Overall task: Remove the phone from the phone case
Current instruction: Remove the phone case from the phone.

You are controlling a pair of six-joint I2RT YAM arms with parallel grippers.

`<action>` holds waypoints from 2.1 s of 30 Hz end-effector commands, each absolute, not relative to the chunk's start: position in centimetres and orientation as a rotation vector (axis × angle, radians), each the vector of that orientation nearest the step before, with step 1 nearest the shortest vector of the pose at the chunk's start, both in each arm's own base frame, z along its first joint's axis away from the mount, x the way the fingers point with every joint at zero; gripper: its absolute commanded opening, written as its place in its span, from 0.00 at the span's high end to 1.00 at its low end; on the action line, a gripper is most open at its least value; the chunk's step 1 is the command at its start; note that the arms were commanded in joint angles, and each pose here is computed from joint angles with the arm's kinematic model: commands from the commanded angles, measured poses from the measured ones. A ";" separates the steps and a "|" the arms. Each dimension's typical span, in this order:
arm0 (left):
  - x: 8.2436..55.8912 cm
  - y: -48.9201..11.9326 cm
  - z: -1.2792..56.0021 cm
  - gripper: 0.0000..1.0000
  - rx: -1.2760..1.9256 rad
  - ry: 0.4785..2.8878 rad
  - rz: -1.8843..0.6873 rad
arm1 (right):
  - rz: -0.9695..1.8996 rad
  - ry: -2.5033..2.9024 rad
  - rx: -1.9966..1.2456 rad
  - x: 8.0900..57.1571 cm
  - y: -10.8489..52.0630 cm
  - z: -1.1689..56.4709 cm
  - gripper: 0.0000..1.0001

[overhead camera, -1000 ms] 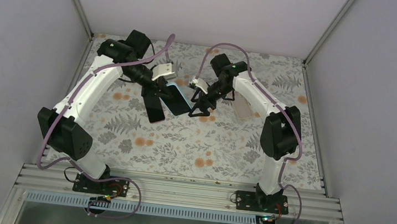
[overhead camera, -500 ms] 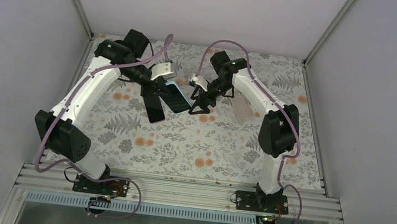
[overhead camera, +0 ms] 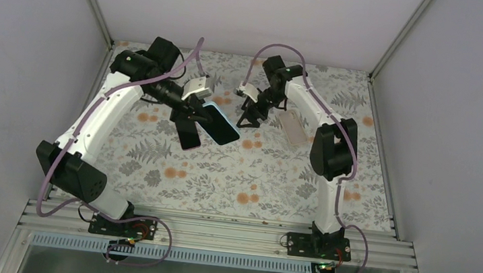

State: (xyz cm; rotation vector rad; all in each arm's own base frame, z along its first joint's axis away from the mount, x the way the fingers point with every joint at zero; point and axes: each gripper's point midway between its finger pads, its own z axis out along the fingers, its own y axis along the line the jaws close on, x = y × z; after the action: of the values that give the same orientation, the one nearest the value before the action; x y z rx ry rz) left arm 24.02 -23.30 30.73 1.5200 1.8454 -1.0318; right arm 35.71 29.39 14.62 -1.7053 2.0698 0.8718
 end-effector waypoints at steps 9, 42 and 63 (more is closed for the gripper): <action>23.4 -23.5 31.4 0.98 1.527 1.795 -1.064 | 0.950 1.939 -1.744 32.0 28.3 18.9 0.07; 24.2 -23.7 30.6 0.98 1.523 1.827 -1.076 | 1.061 1.801 -1.831 25.4 29.5 22.5 0.08; 22.6 -24.5 32.5 0.98 1.500 1.716 -1.221 | 0.772 1.895 -1.525 35.1 31.5 22.7 0.10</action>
State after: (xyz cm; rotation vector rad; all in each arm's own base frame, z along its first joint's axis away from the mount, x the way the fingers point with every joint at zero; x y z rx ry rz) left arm 25.47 -22.52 29.13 1.5101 1.9020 -0.9782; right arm 29.82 29.93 20.68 -1.6822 1.9650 0.9109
